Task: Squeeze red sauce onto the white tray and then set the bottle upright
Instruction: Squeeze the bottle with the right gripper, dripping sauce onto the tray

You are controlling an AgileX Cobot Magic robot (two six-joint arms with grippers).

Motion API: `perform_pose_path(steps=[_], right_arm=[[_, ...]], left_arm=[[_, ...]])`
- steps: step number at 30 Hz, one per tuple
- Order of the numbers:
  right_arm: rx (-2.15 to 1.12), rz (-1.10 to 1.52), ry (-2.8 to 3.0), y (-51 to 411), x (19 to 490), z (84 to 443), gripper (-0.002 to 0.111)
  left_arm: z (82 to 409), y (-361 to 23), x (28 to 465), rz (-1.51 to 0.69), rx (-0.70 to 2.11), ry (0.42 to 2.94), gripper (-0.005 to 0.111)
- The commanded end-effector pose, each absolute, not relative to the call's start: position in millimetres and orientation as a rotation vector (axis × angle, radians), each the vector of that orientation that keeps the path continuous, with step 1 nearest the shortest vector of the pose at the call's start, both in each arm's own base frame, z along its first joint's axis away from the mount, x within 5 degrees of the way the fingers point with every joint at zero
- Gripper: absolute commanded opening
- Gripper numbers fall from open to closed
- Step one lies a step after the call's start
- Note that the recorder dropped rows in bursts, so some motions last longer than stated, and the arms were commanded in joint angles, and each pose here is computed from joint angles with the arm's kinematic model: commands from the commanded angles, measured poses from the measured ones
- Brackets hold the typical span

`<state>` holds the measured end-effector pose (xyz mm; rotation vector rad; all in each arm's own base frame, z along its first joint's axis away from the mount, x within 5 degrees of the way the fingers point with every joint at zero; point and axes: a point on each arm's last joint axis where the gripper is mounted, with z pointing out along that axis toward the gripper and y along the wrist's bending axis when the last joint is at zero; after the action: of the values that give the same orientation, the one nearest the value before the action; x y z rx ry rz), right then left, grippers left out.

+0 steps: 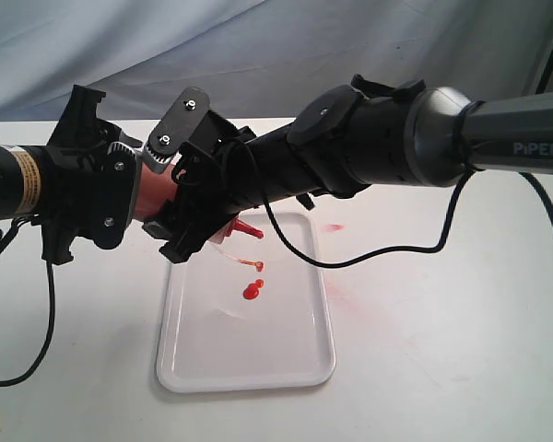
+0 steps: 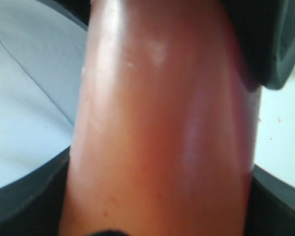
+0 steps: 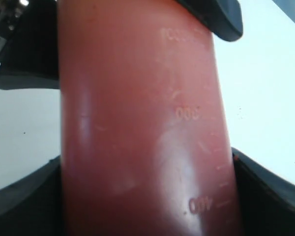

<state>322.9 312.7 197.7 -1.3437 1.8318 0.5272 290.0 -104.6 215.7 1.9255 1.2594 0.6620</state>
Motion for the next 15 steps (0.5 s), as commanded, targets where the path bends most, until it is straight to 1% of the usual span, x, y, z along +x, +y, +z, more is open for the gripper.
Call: perform_pose_path(steps=[1,15], right_arm=[[-1.381,0.610,1.824,325.4,308.6,199.0,0.000],[-1.370,0.620,1.836,325.5,308.5,199.0,0.000]], left_arm=[[230.6,-125.7,288.4,0.561,1.851,1.122,0.000],[230.6,-125.7,288.4,0.561,1.851,1.122,0.000]])
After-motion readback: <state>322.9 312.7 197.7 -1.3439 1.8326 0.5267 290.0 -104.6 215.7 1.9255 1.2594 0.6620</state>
